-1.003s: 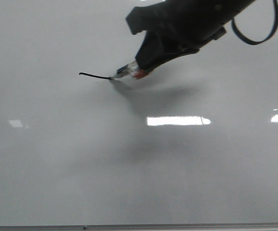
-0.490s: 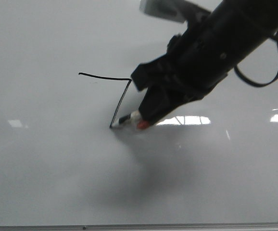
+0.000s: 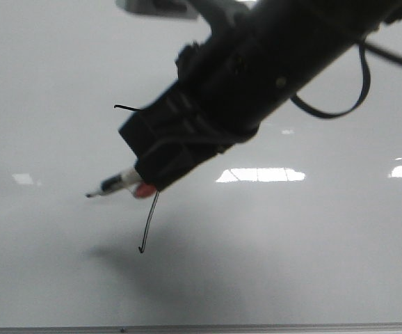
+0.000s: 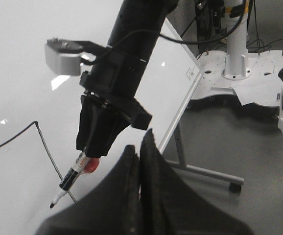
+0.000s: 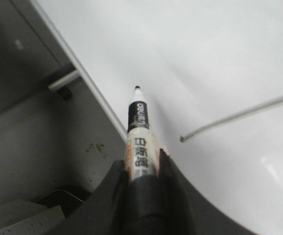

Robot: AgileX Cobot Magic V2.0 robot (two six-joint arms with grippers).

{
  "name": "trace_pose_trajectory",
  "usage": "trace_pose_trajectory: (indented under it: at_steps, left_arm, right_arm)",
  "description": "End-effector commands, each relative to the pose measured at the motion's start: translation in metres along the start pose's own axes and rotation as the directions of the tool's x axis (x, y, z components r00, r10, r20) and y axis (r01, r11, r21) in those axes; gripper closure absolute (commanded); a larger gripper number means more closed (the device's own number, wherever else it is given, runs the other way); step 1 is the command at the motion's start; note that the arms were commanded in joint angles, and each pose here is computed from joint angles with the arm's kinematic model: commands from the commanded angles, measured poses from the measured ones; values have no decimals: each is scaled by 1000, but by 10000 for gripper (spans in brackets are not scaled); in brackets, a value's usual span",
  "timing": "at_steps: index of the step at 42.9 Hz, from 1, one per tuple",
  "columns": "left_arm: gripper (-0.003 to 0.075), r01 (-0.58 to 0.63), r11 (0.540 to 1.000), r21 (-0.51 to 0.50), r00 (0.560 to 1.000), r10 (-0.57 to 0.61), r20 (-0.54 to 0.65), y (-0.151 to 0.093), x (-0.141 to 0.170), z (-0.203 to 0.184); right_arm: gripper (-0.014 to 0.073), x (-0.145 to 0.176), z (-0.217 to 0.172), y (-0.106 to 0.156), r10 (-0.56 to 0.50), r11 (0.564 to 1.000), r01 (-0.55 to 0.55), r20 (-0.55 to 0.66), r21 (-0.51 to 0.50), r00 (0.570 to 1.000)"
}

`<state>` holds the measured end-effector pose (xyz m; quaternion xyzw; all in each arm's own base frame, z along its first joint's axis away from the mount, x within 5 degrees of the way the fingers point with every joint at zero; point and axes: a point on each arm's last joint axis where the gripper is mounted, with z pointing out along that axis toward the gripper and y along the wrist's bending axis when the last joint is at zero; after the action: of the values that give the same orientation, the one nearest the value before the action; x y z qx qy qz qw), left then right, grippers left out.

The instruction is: Write number 7 on whiteboard

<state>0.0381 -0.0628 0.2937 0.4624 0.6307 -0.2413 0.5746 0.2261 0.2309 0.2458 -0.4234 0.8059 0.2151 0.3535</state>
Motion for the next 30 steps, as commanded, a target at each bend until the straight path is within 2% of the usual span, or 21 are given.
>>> trace_pose_trajectory:
  at_steps: [1,4,7,10,12,17,19,21,30]
  left_arm:
    - [741,19,1000,-13,991,-17,133,3,-18,-3]
    - [741,5,1000,-14,996,-4,94,3,-15,1]
    - [733,-4,1000,4,1000,4,-11,2,-8,8]
    - [679,-29,1000,12,996,29,-86,2,-4,19]
    - [608,-40,999,18,991,42,-123,1,-3,26]
    - [334,-43,998,38,979,50,-196,2,-5,44]
    - [251,-46,998,44,973,55,-222,2,-7,51]
    - [209,-61,997,48,967,71,-243,3,-10,58]
    - [209,-100,992,73,933,119,-340,6,-17,89]
  right_arm:
    - [655,-24,-37,16,-152,987,156,96,-37,984]
    - [655,-27,-52,25,-220,968,229,90,-99,971]
    - [655,-30,-65,31,-252,954,262,85,-147,964]
    - [655,-34,-74,36,-271,942,283,89,-179,958]
    - [655,-37,-80,38,-282,935,294,90,-198,955]
    - [655,-40,-88,42,-298,921,311,89,-237,950]
    - [655,-41,-89,44,-304,916,316,87,-248,949]
    - [655,-42,-90,45,-308,912,320,86,-256,947]
    - [655,-40,-88,61,-384,878,392,85,-275,919]
